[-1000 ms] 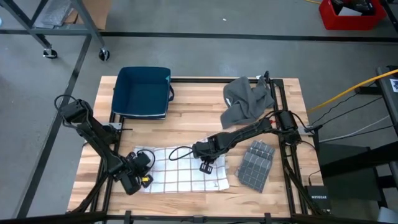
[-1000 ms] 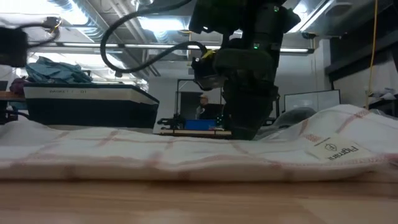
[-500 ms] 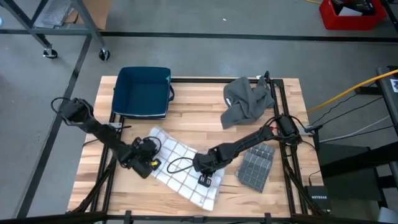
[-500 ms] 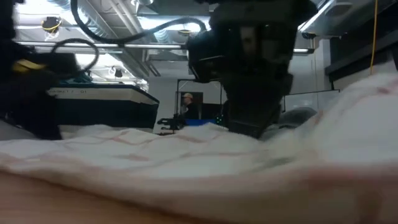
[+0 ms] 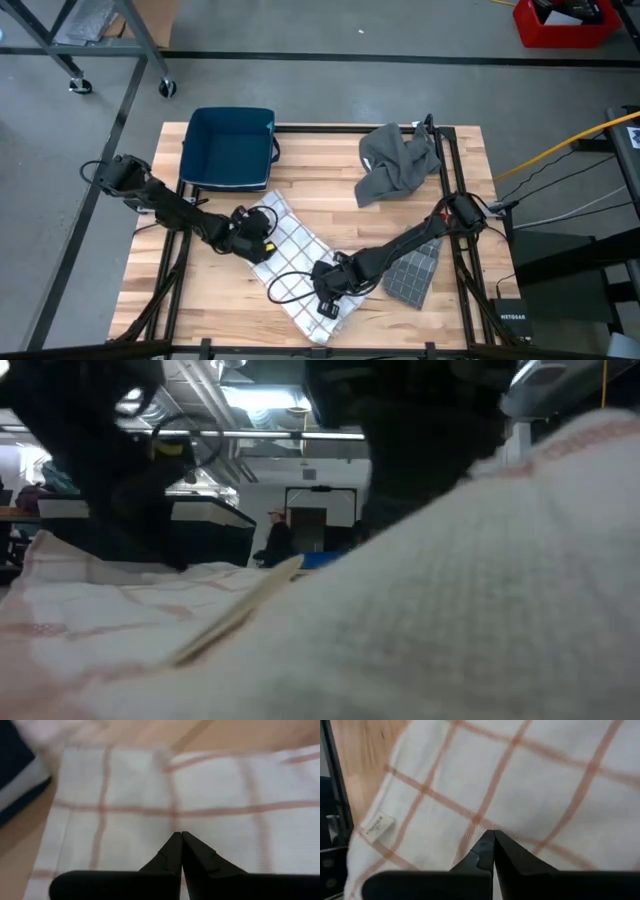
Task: Fold towel
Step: Fold the white towel
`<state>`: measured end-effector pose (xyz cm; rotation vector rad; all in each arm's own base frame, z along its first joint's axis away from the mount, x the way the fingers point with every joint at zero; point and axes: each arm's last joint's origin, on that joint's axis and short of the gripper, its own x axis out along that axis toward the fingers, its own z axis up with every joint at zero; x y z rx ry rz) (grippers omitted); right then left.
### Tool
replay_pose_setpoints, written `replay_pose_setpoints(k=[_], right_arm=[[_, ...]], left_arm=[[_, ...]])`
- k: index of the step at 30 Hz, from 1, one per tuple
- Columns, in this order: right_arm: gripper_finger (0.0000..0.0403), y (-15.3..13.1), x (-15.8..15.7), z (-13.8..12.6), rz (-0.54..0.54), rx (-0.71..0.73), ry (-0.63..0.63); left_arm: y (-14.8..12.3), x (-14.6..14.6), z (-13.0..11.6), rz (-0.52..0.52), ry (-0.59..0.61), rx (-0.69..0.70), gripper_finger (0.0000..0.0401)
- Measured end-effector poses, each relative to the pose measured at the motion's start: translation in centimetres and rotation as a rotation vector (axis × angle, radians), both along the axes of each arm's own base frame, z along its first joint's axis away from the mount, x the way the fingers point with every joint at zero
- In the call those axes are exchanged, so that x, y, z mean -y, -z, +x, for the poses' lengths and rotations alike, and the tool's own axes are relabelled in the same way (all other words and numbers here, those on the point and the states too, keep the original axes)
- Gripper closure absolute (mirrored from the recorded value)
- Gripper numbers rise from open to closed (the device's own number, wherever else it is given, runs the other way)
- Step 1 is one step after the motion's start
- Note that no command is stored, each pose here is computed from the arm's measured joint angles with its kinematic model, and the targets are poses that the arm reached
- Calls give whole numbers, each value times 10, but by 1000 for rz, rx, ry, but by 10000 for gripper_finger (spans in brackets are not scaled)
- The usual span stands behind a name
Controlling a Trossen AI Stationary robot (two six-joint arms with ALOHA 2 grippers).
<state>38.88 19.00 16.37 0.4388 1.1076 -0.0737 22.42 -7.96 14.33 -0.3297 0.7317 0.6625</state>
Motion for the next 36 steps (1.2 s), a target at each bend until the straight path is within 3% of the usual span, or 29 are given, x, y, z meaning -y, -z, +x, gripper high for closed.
replay_pose_setpoints(k=[5,9,14,21,30,36], right_arm=[[391,-25,2,8,-138,51,-64],[391,-28,12,12,-214,59,-103],[391,-24,35,14,-268,-20,-118],[391,-13,59,7,-21,-235,-189],[391,12,46,-6,-2,-252,-217],[391,32,22,-9,118,-244,-181]], left_arm=[[-32,9,2,9,147,52,401],[-39,15,-7,-17,273,-10,401],[-28,22,-22,-85,244,-134,401],[-14,34,-30,-106,189,-195,401],[22,31,-11,-14,89,-235,401],[41,21,17,28,105,-174,401]])
